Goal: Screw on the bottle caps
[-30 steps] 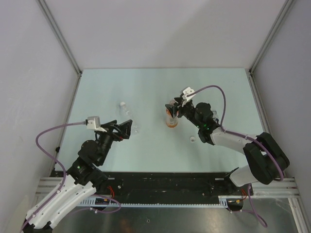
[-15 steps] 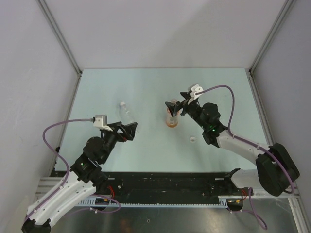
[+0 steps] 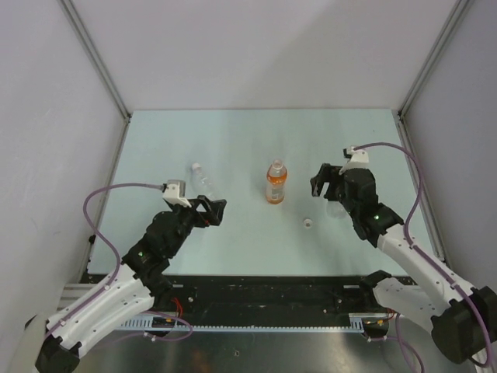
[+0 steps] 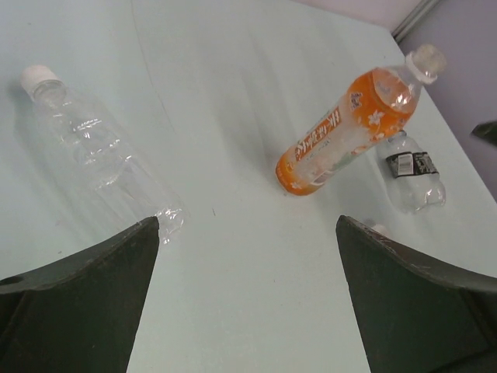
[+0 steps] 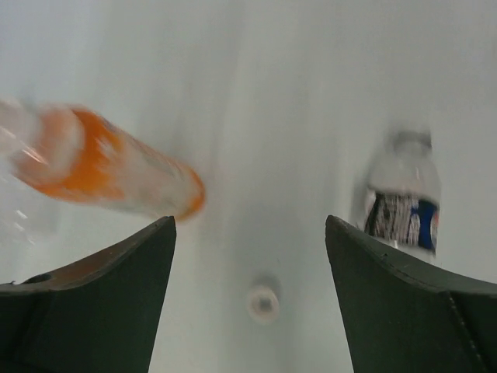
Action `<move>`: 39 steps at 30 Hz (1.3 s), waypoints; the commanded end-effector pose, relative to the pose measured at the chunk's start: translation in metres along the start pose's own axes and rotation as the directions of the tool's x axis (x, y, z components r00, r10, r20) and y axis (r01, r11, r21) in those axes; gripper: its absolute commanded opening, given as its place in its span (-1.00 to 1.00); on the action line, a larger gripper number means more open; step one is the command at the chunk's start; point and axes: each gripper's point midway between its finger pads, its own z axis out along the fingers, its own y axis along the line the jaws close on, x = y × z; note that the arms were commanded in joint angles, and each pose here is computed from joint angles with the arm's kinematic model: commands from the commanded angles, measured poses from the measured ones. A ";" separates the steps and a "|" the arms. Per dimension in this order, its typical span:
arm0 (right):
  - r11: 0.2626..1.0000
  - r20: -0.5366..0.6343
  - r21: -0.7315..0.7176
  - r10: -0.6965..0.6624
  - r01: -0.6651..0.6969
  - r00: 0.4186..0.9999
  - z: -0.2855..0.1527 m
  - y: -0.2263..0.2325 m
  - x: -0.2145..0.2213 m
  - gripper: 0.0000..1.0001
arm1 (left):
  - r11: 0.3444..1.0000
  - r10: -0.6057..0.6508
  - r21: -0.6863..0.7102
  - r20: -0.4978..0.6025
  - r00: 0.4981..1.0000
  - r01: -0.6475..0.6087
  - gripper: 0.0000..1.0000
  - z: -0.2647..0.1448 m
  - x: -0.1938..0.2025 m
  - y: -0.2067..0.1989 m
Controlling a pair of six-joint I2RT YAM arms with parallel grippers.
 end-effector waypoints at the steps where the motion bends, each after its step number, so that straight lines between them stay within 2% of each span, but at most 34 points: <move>1: 0.997 -0.385 0.058 -0.020 0.046 0.923 -0.017 -0.026 0.092 0.59 | 0.997 -0.013 0.072 0.035 0.999 0.011 0.99 0.002 -0.018 -0.020; 6: 0.997 -0.520 0.053 -0.027 0.063 0.854 -0.008 -0.030 0.131 0.29 | 0.997 -0.014 0.077 0.026 1.000 0.012 0.99 0.004 -0.013 -0.020; 13: 0.997 -0.572 0.055 -0.016 0.058 0.820 0.007 -0.031 0.154 0.06 | 0.996 -0.023 0.088 0.018 1.000 0.022 0.99 0.004 -0.007 -0.020; 29: 0.997 -0.681 0.052 -0.010 0.062 0.732 0.012 -0.034 0.198 -0.45 | 0.995 -0.043 0.089 0.046 0.998 0.039 0.99 -0.003 -0.003 -0.013; 34: 0.998 -0.682 0.033 -0.014 0.049 0.732 0.014 -0.029 0.200 -0.93 | 0.994 -0.042 0.100 0.059 0.997 0.036 0.99 -0.005 -0.008 -0.015; 39: 0.994 -0.606 -0.110 -0.063 -0.005 0.793 0.010 0.006 0.169 -1.00 | 0.981 0.004 0.191 0.051 0.999 -0.014 0.99 -0.010 -0.009 -0.031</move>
